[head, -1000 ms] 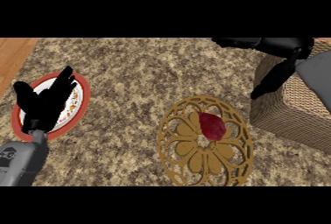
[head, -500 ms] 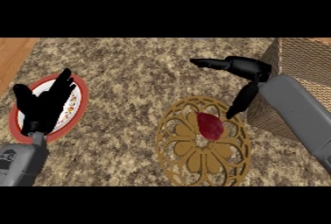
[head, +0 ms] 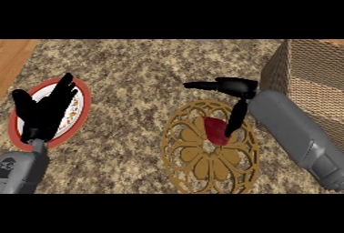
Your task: Pick the pear from the placemat and place it in the basket
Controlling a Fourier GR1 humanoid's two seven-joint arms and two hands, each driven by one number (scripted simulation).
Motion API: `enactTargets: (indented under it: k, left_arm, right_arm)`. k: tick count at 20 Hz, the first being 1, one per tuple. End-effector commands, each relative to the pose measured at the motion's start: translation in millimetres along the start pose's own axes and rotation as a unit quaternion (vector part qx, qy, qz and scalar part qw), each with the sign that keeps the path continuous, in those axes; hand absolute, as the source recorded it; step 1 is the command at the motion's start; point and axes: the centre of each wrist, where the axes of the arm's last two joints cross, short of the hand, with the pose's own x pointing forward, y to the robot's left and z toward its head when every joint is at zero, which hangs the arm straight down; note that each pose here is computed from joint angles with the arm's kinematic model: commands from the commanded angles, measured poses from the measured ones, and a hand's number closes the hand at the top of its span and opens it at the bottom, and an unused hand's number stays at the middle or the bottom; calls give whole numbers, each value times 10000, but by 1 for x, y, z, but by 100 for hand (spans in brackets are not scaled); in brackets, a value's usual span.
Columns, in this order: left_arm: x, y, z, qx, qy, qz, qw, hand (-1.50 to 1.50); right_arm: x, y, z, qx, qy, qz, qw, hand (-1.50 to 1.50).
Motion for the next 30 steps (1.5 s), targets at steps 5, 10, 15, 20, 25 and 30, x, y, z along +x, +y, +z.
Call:
enactTargets:
  k: [5,10,15,20,25,30]
  left_arm:
    - [17,3,-5,-40,36,-48,10000,0]
    - [-5,17,5,-20,19,-15,10000,0]
    - [-6,4,7,28,24,-7,10000,0]
    - [2,-7,-1,44,-56,-36,10000,0]
    - [-3,8,0,72,45,-38,10000,0]
    - [15,-1,-2,-12,68,22,10000,0]
  right_arm:
    - [-19,1,9,567,-362,-167,9976,-150]
    - [-16,-6,7,489,-481,-265,9973,-150]
    - [-24,12,6,692,-688,-525,9938,-150]
    - [-26,21,2,767,-770,-351,9935,-150]
    - [-28,26,-2,743,-572,-94,9955,-150]
    - [-38,38,3,792,-511,143,9954,-150]
